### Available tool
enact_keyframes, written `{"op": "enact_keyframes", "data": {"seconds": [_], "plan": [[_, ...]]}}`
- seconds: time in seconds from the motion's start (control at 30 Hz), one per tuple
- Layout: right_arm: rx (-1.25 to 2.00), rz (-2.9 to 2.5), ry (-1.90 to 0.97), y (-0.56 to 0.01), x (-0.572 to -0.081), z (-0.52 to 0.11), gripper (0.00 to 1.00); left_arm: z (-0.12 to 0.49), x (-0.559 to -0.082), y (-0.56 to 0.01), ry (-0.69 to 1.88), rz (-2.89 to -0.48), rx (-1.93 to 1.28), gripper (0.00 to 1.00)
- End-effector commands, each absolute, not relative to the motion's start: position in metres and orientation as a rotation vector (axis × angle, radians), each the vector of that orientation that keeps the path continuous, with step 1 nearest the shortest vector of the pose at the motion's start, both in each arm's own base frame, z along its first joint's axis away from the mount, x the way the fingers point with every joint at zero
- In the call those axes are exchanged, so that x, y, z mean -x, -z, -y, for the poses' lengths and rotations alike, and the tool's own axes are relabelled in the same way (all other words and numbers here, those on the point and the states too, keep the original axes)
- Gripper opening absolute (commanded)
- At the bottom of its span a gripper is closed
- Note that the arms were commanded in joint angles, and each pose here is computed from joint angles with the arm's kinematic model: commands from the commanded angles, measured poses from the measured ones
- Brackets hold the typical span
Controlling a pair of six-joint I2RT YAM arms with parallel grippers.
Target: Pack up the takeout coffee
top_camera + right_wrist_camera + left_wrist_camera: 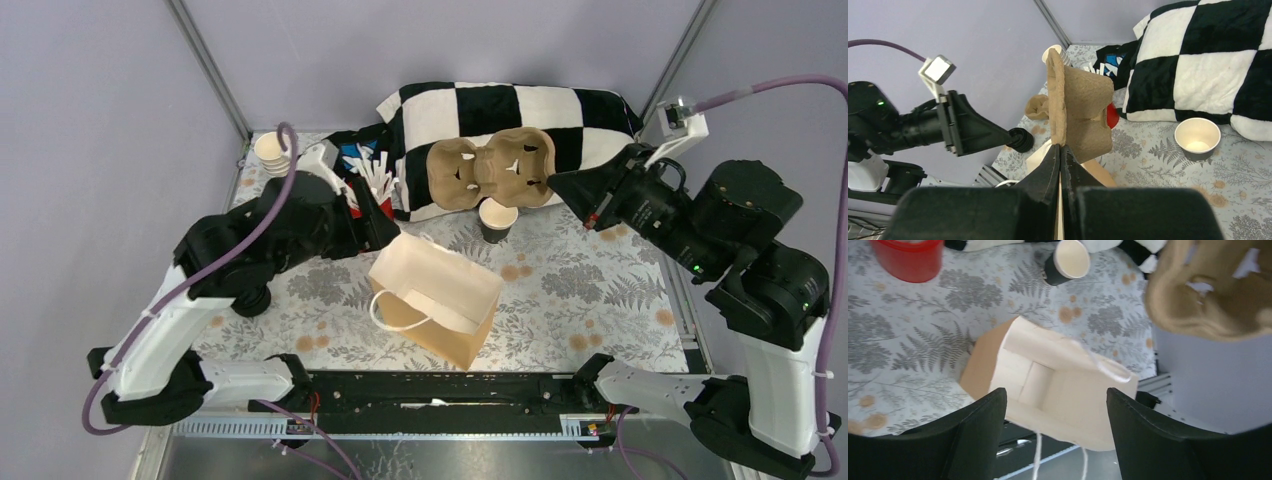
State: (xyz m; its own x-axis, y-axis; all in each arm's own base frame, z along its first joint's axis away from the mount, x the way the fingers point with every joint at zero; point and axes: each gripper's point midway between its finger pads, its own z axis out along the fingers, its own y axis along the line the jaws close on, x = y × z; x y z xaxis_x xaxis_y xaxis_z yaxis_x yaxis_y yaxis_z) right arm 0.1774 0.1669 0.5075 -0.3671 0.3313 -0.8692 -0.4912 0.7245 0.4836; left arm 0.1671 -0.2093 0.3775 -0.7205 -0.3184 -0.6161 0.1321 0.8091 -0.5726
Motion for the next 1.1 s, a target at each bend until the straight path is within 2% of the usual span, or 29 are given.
{"op": "enact_keyframes", "data": {"seconds": [0.0,0.07,0.2,0.37,0.6,0.67,0.83,1.07], "plan": [[0.088,-1.704,-0.893,-0.523,-0.169,-0.158,0.00,0.198,-0.188,-0.339,0.444,-2.388,0.010,0.78],[0.090,-1.710,-0.902,-0.524,-0.166,-0.157,0.00,0.200,-0.193,-0.331,0.408,-2.421,-0.028,0.80],[0.081,-1.718,-0.911,-0.522,-0.161,-0.154,0.00,0.196,-0.205,-0.309,0.375,-2.492,-0.108,0.76],[0.086,-1.729,-0.937,-0.522,-0.155,-0.155,0.00,0.192,-0.222,-0.291,0.347,-2.535,-0.109,0.57],[0.173,-1.772,-0.970,-0.517,-0.142,-0.161,0.00,0.209,-0.239,-0.280,0.357,-2.548,-0.151,0.49],[0.176,-1.780,-0.961,-0.515,-0.142,-0.161,0.00,0.212,-0.238,-0.286,0.398,-2.533,-0.149,0.54],[0.173,-1.782,-0.959,-0.512,-0.145,-0.162,0.00,0.210,-0.231,-0.291,0.426,-2.528,-0.133,0.55],[0.163,-1.795,-0.959,-0.507,-0.147,-0.164,0.00,0.224,-0.230,-0.297,0.519,-2.525,-0.167,0.68]]}}
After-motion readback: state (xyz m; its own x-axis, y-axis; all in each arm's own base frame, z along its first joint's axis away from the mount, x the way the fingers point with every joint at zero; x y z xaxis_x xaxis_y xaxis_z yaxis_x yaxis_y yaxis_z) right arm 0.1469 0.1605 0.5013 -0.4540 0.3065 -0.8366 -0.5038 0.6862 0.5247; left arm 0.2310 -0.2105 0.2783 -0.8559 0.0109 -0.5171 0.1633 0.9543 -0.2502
